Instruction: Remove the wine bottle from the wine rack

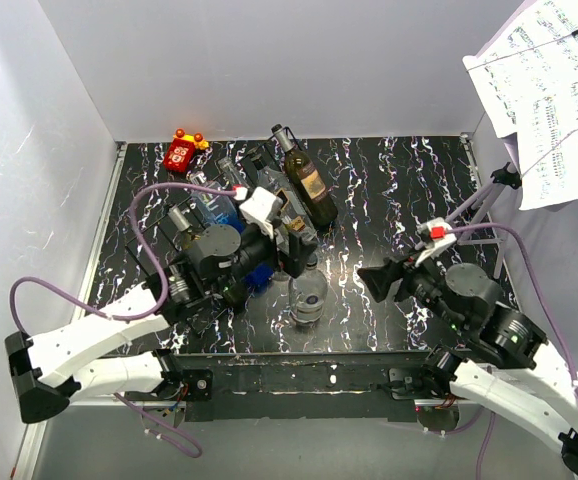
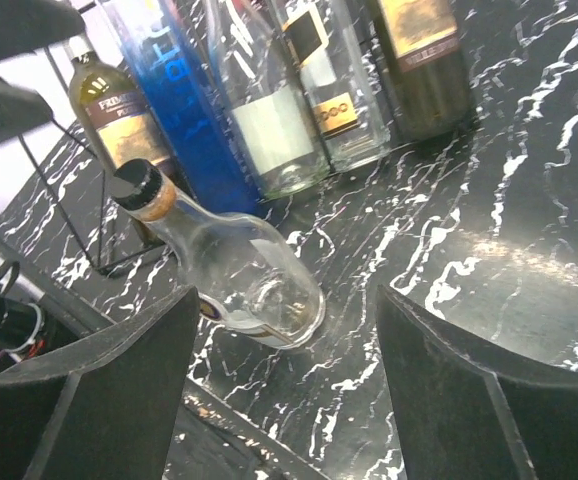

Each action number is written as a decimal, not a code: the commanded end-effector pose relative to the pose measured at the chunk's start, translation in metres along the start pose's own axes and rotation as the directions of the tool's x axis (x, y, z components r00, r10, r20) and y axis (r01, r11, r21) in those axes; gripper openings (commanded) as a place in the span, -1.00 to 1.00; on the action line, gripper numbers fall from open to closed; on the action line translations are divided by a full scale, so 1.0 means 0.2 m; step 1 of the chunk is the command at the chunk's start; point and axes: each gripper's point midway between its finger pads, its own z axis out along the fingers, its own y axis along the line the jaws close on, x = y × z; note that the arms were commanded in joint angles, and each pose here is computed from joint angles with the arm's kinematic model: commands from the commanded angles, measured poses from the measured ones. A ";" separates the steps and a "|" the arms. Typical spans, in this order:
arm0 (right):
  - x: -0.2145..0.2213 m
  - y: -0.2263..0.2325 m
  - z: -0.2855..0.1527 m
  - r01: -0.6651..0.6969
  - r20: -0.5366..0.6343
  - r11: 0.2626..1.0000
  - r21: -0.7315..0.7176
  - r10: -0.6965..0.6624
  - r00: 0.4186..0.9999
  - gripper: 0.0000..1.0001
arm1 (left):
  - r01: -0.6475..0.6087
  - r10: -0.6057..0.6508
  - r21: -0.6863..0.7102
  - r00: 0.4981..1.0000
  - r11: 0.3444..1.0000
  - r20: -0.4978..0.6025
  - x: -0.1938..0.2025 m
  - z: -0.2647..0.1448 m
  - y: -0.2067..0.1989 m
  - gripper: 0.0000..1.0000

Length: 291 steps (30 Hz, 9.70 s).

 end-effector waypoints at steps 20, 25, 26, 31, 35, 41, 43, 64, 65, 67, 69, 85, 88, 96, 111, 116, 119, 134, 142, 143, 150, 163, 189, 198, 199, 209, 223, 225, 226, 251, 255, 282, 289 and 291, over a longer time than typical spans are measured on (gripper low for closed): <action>-0.15 0.54 0.38 -0.049 -0.084 0.962 -0.269 0.027 0.996 0.48 | 0.204 -0.092 -0.719 0.977 0.664 0.192 0.11 -0.93 0.87 0.96; -0.07 0.52 0.47 0.002 -0.125 0.982 -0.187 -0.026 0.992 0.37 | 0.210 -0.085 -0.709 0.974 0.673 0.208 0.11 -0.96 0.87 0.96; -0.05 0.52 0.49 0.010 -0.138 0.984 -0.178 -0.035 0.990 0.36 | 0.205 -0.080 -0.712 0.975 0.672 0.206 0.11 -0.96 0.87 0.96; 0.04 0.53 0.54 0.050 -0.191 0.988 -0.149 -0.079 0.978 0.29 | 0.188 -0.074 -0.708 0.979 0.680 0.189 0.11 -0.95 0.87 0.96; 0.08 0.46 0.56 0.113 -0.224 0.993 -0.033 -0.117 0.967 0.06 | 0.181 -0.072 -0.706 0.981 0.685 0.181 0.12 -0.95 0.87 0.96; -0.06 0.19 0.54 0.225 -0.150 0.944 0.243 -0.193 0.970 -0.78 | 0.181 -0.079 -0.694 0.981 0.697 0.178 0.13 -0.94 0.85 0.96; -0.17 0.09 0.54 0.267 -0.114 0.912 0.310 -0.243 0.963 -0.97 | 0.184 -0.079 -0.693 0.980 0.697 0.181 0.13 -0.94 0.85 0.96; -1.02 -0.74 0.92 0.137 0.196 0.763 0.632 -0.329 0.924 -0.97 | 0.192 -0.092 -0.676 0.979 0.711 0.181 0.14 -0.93 0.84 0.96; -1.04 -0.76 0.96 0.133 0.199 0.755 0.642 -0.332 0.922 -0.97 | 0.193 -0.092 -0.675 0.979 0.713 0.182 0.13 -0.93 0.84 0.96; -1.10 -0.81 1.01 0.151 0.194 0.731 0.665 -0.364 0.911 -0.97 | 0.191 -0.092 -0.672 0.979 0.716 0.180 0.13 -0.93 0.83 0.96; -1.17 -0.87 1.04 0.143 0.203 0.716 0.683 -0.375 0.905 -0.97 | 0.191 -0.093 -0.671 0.979 0.717 0.179 0.13 -0.93 0.83 0.96; -1.37 -1.19 1.37 0.056 0.272 0.716 0.696 -0.335 0.902 -0.97 | 0.184 -0.093 -0.658 0.981 0.730 0.172 0.14 -0.90 0.82 0.96; -1.34 -1.20 1.40 0.056 0.272 0.729 0.683 -0.325 0.906 -0.97 | 0.173 -0.090 -0.662 0.983 0.729 0.158 0.15 -0.89 0.82 0.96; -1.24 -1.20 1.38 0.078 0.216 0.736 0.672 -0.296 0.930 0.19 | 0.148 -0.086 -0.671 0.988 0.726 0.125 0.16 -0.86 0.83 0.96; -1.19 -0.58 1.06 0.133 0.191 0.941 0.312 -0.199 0.961 0.51 | 0.268 -0.180 -0.764 0.963 0.587 0.200 0.12 -0.89 0.89 0.79; -0.94 -0.23 0.92 0.241 0.179 0.959 0.146 -0.265 0.947 0.50 | 0.261 -0.144 -0.815 0.965 0.517 0.218 0.02 -0.92 0.96 0.68; -0.82 -0.04 0.80 0.275 0.182 0.960 0.060 -0.281 0.942 0.50 | 0.244 -0.158 -0.839 0.969 0.486 0.190 -0.02 -0.89 1.03 0.61; -0.44 0.27 0.35 0.110 0.175 0.975 -0.192 -0.076 0.982 0.43 | 0.188 -0.315 -0.873 0.948 0.449 0.042 0.07 -0.61 1.31 0.37; -0.52 0.34 0.23 0.101 0.197 0.963 -0.251 -0.051 0.979 0.43 | 0.134 -0.332 -0.899 0.943 0.417 -0.014 0.18 -0.54 1.40 0.30; -0.52 0.34 0.22 0.104 0.202 0.963 -0.249 -0.053 0.978 0.42 | 0.127 -0.333 -0.902 0.943 0.412 -0.019 0.19 -0.53 1.41 0.29; -0.53 0.34 0.19 0.109 0.218 0.960 -0.257 -0.052 0.975 0.43 | 0.109 -0.323 -0.913 0.946 0.392 -0.025 0.24 -0.51 1.46 0.14; -0.56 0.37 0.18 0.096 0.221 0.955 -0.280 -0.034 0.975 0.43 | 0.086 -0.260 -0.894 0.965 0.440 -0.035 0.14 -0.55 1.42 -1.00; -0.59 0.25 0.11 0.179 0.271 0.972 -0.151 -0.134 0.953 0.48 | 0.067 -0.075 -0.220 0.997 0.973 -0.027 -0.13 -0.62 0.59 -1.00; -0.55 0.19 0.09 0.143 0.267 0.983 -0.114 -0.108 0.957 0.48 | 0.060 -0.058 0.037 0.997 0.998 -0.053 -0.11 -0.48 0.34 -1.00; -0.55 0.19 0.09 0.142 0.267 0.984 -0.110 -0.108 0.958 0.48 | 0.040 -0.038 0.051 0.998 0.998 -0.043 -0.13 -0.45 0.31 -1.00; -0.52 0.11 0.05 0.143 0.265 0.989 -0.048 -0.125 0.956 0.50 | -0.036 0.040 0.181 0.999 0.983 -0.019 -0.16 -0.04 0.07 -1.00; -0.37 0.32 0.04 0.207 0.192 0.930 -0.305 -0.153 0.969 0.55 | -0.088 0.102 0.284 0.994 0.955 -0.034 -0.06 0.04 -0.09 -0.95; -0.31 0.38 0.06 0.206 0.158 0.898 -0.389 -0.155 0.975 0.55 | -0.078 0.096 0.292 0.994 0.953 -0.046 -0.03 0.04 -0.09 -0.64; -0.28 0.40 0.07 0.201 0.139 0.887 -0.416 -0.157 0.978 0.55 | -0.076 0.094 0.295 0.994 0.953 -0.048 -0.02 0.03 -0.10 -0.57; -0.13 0.52 0.27 0.078 -0.005 0.846 -0.528 -0.095 0.995 0.51 | 0.101 -0.103 -0.204 0.995 0.974 -0.001 -0.22 -0.12 0.28 0.96; -0.12 0.57 0.33 0.075 -0.003 0.840 -0.537 -0.091 0.996 0.50 | 0.075 -0.074 -0.354 0.997 0.932 0.016 -0.24 -0.22 0.42 0.96; -0.96 -0.59 0.58 0.207 0.272 0.782 0.588 -0.432 0.860 -0.97 | -0.214 0.192 -0.618 0.976 0.757 -0.103 0.12 -0.63 0.80 0.96; -1.09 -0.85 0.68 0.175 0.284 0.722 0.669 -0.467 0.838 -0.97 | -0.202 0.182 -0.595 0.979 0.778 -0.093 0.13 -0.61 0.78 0.96; -1.10 -0.91 0.72 0.163 0.290 0.717 0.678 -0.465 0.836 -0.97 | -0.204 0.181 -0.592 0.978 0.780 -0.099 0.14 -0.61 0.78 0.96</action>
